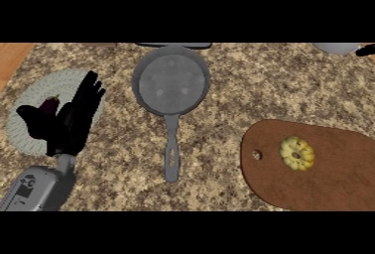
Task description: Pick the squash from the cutting board and place it in the pan
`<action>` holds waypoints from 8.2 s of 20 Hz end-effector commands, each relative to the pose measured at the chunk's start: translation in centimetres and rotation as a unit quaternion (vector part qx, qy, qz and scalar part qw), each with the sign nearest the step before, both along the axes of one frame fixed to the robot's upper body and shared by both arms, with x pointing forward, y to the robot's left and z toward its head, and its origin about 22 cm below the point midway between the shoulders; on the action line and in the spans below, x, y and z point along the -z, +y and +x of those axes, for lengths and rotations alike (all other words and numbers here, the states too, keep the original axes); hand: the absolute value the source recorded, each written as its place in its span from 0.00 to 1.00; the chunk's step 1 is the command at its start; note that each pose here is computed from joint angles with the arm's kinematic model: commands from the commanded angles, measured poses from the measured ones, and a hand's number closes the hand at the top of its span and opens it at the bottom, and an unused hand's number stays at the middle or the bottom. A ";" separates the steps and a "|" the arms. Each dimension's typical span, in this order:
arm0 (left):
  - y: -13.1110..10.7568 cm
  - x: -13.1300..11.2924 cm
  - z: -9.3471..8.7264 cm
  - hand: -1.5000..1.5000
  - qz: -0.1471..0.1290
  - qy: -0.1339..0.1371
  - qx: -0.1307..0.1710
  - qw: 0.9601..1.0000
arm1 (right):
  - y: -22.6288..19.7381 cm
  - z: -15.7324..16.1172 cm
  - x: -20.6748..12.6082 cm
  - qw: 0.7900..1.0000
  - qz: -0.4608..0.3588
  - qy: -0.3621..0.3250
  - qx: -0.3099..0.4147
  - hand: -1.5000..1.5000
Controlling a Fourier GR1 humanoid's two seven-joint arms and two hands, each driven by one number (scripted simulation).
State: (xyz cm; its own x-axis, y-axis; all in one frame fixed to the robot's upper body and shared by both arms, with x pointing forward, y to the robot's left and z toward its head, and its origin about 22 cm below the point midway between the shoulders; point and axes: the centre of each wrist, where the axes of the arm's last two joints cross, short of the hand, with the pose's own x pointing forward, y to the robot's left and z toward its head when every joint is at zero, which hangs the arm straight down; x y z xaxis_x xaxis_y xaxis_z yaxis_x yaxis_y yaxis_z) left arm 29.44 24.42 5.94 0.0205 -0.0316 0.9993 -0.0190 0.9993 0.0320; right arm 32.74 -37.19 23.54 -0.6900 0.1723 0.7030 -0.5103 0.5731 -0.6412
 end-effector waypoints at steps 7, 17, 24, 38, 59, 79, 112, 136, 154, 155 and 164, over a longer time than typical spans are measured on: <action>-1.3 0.2 -0.7 0.50 -0.004 0.000 0.013 1.000 | 4.3 0.4 -3.7 0.970 -0.186 -0.101 -0.117 0.00; 0.2 0.6 -0.6 0.50 0.003 0.014 -0.008 1.000 | 5.6 -0.5 0.8 0.883 -0.417 -0.118 -0.180 0.00; 1.6 1.5 -1.6 0.50 -0.001 0.005 -0.018 1.000 | 3.3 0.3 2.4 0.848 -0.450 -0.188 -0.208 0.00; 2.1 -0.3 -2.1 0.50 -0.001 0.017 -0.040 0.999 | 5.0 -1.0 5.1 0.844 -0.432 -0.252 -0.193 0.00; 2.5 0.7 -2.3 0.50 0.001 0.023 -0.038 0.999 | 10.1 3.1 9.0 0.823 -0.491 -0.236 -0.160 0.00; 2.7 -1.2 -0.9 0.50 0.005 0.019 -0.043 0.999 | 11.8 3.0 15.6 0.822 -0.465 -0.242 -0.223 1.00; -0.1 0.0 -0.5 0.50 0.001 0.023 0.027 0.999 | 35.9 0.9 3.2 0.794 -0.342 -0.200 0.462 1.00; 0.5 -0.6 0.3 0.50 0.001 0.005 0.002 1.000 | 39.6 6.1 5.7 0.746 -0.221 -0.098 0.620 1.00; -0.3 -1.2 0.9 0.50 -0.001 0.001 0.015 1.000 | 33.3 9.5 14.9 0.741 -0.214 0.077 0.631 0.00; -0.1 -1.4 0.8 0.50 -0.001 0.001 0.021 1.000 | 33.1 9.3 15.6 0.743 -0.210 0.076 0.631 0.00; 1.6 -1.8 0.6 0.50 -0.001 0.001 0.000 1.000 | 32.7 9.1 15.6 0.789 -0.069 0.067 0.607 0.00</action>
